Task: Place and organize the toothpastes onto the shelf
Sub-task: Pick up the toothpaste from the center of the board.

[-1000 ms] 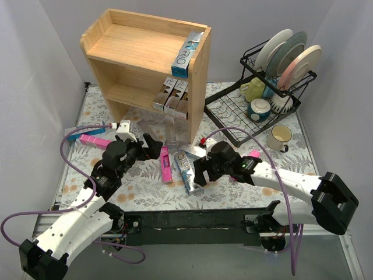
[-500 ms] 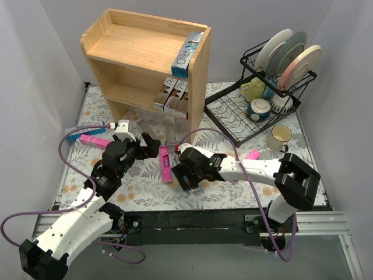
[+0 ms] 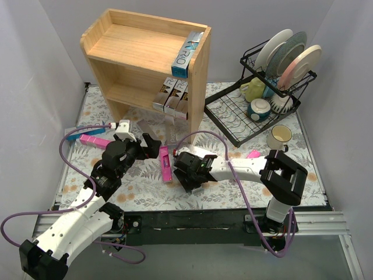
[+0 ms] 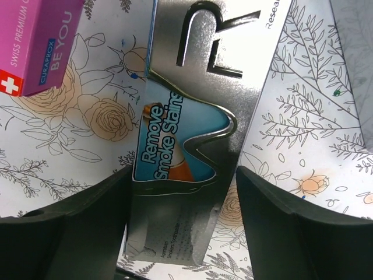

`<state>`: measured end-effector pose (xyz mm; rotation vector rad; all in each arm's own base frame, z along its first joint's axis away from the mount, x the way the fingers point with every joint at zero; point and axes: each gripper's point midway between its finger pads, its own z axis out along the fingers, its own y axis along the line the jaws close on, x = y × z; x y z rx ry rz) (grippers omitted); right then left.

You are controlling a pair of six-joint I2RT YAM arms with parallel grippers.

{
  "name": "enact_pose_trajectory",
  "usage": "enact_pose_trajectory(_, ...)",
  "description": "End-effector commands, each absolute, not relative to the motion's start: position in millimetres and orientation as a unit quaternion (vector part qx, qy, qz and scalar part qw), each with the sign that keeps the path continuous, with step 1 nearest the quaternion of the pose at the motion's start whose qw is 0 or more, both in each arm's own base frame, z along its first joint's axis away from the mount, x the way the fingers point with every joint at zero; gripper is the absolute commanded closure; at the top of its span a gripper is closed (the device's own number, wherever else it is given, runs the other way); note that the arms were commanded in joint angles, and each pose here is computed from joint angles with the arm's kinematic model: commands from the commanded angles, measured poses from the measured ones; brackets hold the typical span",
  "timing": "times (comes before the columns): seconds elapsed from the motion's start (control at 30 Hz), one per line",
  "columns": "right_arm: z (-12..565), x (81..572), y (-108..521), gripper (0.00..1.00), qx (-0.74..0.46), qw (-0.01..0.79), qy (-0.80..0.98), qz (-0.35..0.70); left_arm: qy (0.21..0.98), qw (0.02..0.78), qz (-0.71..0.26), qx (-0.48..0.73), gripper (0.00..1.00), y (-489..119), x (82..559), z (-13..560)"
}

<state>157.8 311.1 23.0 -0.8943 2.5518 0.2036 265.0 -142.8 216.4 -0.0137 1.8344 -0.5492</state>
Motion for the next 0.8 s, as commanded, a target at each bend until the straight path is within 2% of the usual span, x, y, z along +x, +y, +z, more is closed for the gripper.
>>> enact_pose_trajectory(0.0,33,159,305,0.27,-0.345,0.233,0.906,0.073,0.771,0.581,-0.259,0.032,0.02,-153,259,225)
enact_pose_trajectory(0.07,36,157,305,0.36,-0.362,0.237,0.898,0.081,0.765,0.581,-0.270,0.062,0.02,-161,255,227)
enact_pose_trajectory(0.27,57,151,288,0.51,-0.441,0.259,0.854,0.095,0.750,0.573,-0.293,0.154,0.02,-179,242,227)
enact_pose_trajectory(0.53,115,130,268,0.56,-0.545,0.288,0.773,0.152,0.662,0.553,-0.336,0.378,0.02,-210,193,233)
enact_pose_trajectory(0.77,161,119,257,0.57,-0.591,0.314,0.721,0.179,0.607,0.560,-0.327,0.460,0.02,-210,172,251)
